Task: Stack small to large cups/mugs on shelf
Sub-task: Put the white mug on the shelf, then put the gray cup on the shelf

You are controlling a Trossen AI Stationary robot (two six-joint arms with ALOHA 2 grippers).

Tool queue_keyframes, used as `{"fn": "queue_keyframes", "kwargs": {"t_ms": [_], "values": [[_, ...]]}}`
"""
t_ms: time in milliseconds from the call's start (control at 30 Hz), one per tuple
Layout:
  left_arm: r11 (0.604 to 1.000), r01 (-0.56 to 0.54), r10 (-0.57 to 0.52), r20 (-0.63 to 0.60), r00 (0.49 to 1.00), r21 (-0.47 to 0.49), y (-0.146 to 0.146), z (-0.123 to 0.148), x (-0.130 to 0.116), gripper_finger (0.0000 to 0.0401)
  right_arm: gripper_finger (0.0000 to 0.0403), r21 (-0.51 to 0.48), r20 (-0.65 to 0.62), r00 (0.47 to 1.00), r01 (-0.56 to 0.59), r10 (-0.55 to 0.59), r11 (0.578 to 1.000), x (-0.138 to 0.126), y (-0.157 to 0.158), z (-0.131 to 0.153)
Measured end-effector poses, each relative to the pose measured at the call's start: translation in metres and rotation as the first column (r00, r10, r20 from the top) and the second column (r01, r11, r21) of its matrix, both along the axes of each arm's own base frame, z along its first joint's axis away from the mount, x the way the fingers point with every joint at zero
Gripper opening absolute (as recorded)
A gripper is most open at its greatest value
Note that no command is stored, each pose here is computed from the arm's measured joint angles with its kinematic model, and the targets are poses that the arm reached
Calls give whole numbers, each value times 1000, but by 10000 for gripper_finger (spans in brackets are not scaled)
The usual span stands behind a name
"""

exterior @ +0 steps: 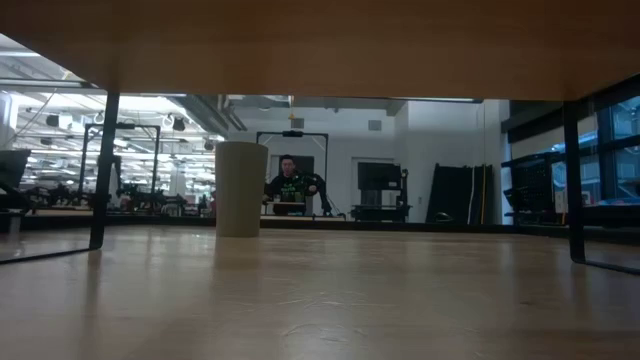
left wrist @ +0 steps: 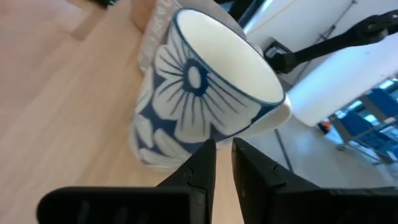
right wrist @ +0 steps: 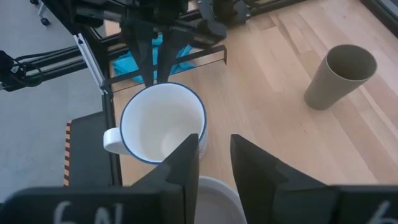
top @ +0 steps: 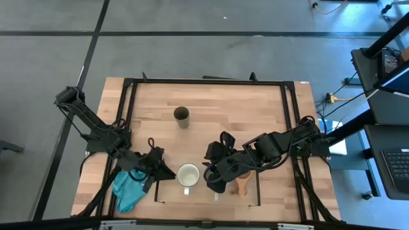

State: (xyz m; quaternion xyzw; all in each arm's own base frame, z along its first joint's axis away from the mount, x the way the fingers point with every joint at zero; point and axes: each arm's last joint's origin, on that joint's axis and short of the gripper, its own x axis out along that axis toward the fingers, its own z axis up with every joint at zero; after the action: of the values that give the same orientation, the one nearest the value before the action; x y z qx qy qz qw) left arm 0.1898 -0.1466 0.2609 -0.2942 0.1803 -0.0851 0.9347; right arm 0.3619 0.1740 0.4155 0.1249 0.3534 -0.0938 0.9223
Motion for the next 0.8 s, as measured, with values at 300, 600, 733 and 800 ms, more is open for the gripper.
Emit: {"fn": "queue_keyframes", "kwargs": {"t_ms": [300, 600, 733, 800], "values": [[998, 51, -50, 12, 999, -23, 3, -3, 14, 47, 94, 1, 1, 1000, 2, -2, 1000, 0, 0, 0], [997, 66, -66, 16, 998, -26, 3, -1, 13, 47, 94, -2, -3, 1000, 2, -2, 1000, 0, 0, 0], [997, 68, -66, 45, 997, -44, 7, 7, 8, 47, 94, -6, -8, 1000, 0, -1, 1000, -1, 0, -1], [996, 69, -65, 73, 995, -60, 10, 14, 4, 47, 94, -6, -8, 1000, 1, -1, 1000, -1, 0, -1]]}}
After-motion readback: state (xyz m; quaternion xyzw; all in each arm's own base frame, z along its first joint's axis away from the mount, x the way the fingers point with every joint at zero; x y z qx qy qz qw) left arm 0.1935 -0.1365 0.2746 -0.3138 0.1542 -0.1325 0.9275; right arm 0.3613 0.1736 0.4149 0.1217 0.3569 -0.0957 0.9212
